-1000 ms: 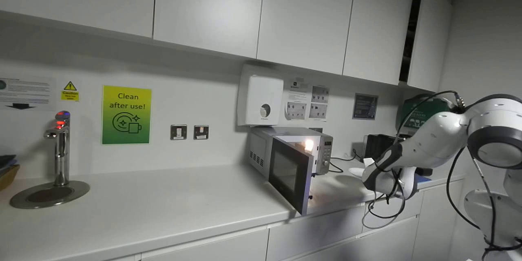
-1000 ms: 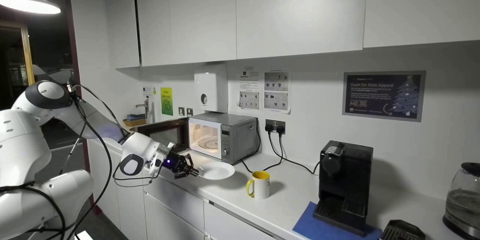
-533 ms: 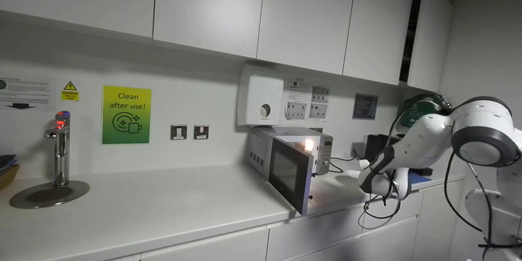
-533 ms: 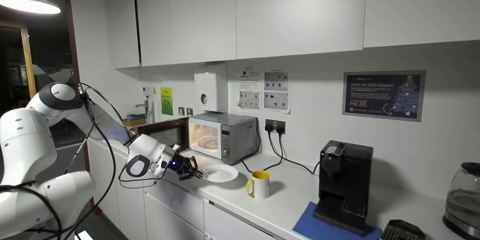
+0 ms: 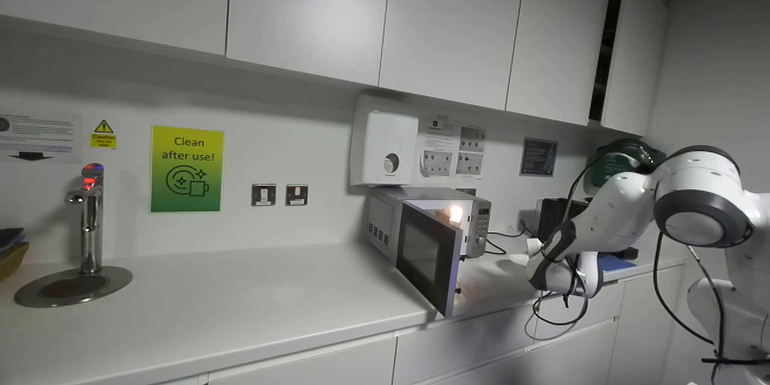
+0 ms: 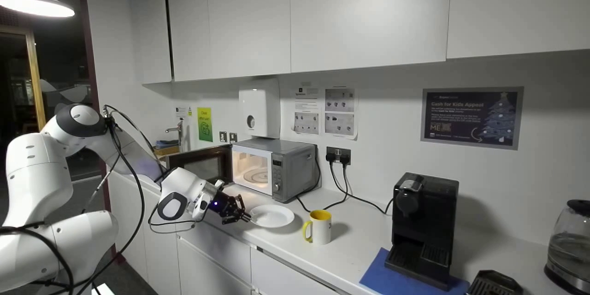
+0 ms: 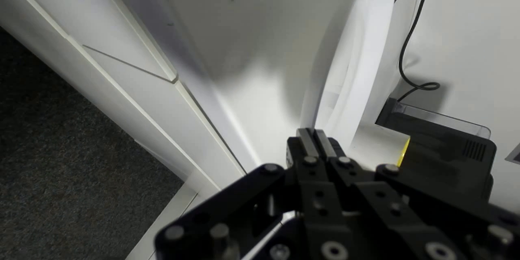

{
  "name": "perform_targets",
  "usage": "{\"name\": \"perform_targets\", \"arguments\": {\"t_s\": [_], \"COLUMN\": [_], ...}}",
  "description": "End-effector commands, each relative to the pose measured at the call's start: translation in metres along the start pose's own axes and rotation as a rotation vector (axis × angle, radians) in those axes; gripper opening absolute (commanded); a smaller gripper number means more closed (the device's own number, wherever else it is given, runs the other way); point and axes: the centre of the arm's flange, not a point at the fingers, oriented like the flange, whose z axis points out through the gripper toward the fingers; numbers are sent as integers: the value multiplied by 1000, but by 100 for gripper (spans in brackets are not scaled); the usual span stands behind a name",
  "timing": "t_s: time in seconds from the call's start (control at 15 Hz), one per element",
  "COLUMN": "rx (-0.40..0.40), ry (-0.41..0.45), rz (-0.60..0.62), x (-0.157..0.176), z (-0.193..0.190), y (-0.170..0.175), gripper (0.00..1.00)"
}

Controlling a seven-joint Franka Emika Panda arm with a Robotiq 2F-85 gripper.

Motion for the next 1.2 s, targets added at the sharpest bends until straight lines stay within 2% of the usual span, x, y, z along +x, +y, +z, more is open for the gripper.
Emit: {"name": "perform_targets", "arguments": {"t_s": [0.0, 1.13], "rx": [57, 91], "ry": [17, 53], "rz": [20, 39], "x": [9, -6], "z": [27, 53], "y": [3, 10], "gripper": [1, 1]}}
